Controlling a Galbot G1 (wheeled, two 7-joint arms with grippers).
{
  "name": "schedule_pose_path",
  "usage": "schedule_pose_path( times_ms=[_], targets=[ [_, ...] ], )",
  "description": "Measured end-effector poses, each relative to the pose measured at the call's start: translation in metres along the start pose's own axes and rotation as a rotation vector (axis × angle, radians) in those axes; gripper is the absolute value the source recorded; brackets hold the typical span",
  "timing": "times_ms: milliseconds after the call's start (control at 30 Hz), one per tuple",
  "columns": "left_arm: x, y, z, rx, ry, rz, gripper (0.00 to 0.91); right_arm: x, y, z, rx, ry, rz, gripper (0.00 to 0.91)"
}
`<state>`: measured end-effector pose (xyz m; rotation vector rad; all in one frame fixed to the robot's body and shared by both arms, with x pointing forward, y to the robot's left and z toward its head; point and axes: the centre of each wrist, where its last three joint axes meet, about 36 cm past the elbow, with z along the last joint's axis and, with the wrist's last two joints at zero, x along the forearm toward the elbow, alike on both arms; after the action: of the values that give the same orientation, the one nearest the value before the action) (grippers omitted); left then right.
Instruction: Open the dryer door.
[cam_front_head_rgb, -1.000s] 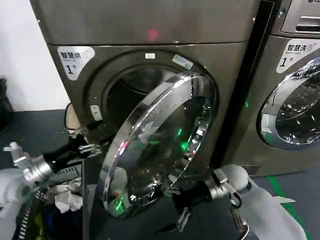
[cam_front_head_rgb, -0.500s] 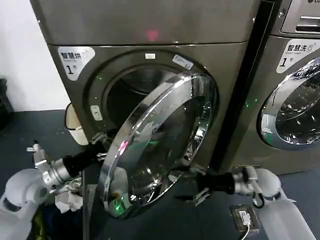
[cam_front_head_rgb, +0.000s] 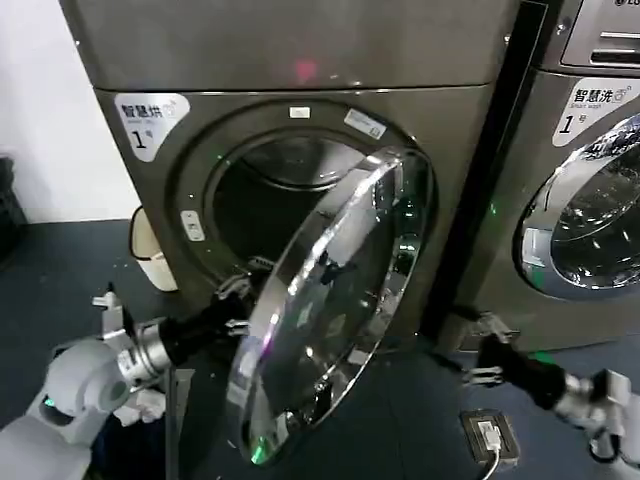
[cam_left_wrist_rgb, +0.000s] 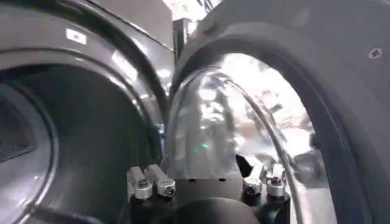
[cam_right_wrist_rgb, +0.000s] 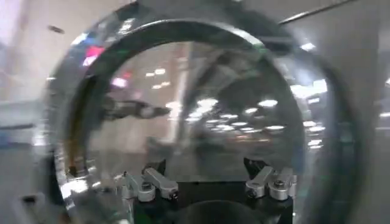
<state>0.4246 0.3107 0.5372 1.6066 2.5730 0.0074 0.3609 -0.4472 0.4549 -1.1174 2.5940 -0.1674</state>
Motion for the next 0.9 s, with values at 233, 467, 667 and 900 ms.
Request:
schedule_pose_path(
  times_ms=[233,467,667,900],
  targets=[
    [-0.019,-0.014,0.007,-0.006,0.004,0.046,0.907,0.030,0.021,-0.020,0.043,-0.013,0.327,0.907],
    [-0.041,-0.028,0.016,0.029,-0.013,0.056,0.907,0.053,0.029,-0.045,0.032,-0.043,0.666,0.907],
    [-0.064,-0.039,0.027,0.061,-0.024,0.099,0.907,0.084,0.028,-0.074,0.135,0.033,0.967,0.907],
    [-0.100,-0.048,0.043,0.085,-0.043,0.169,0.907,0.124,0.025,-0.105,0.244,0.130,1.255,0.907]
  ],
)
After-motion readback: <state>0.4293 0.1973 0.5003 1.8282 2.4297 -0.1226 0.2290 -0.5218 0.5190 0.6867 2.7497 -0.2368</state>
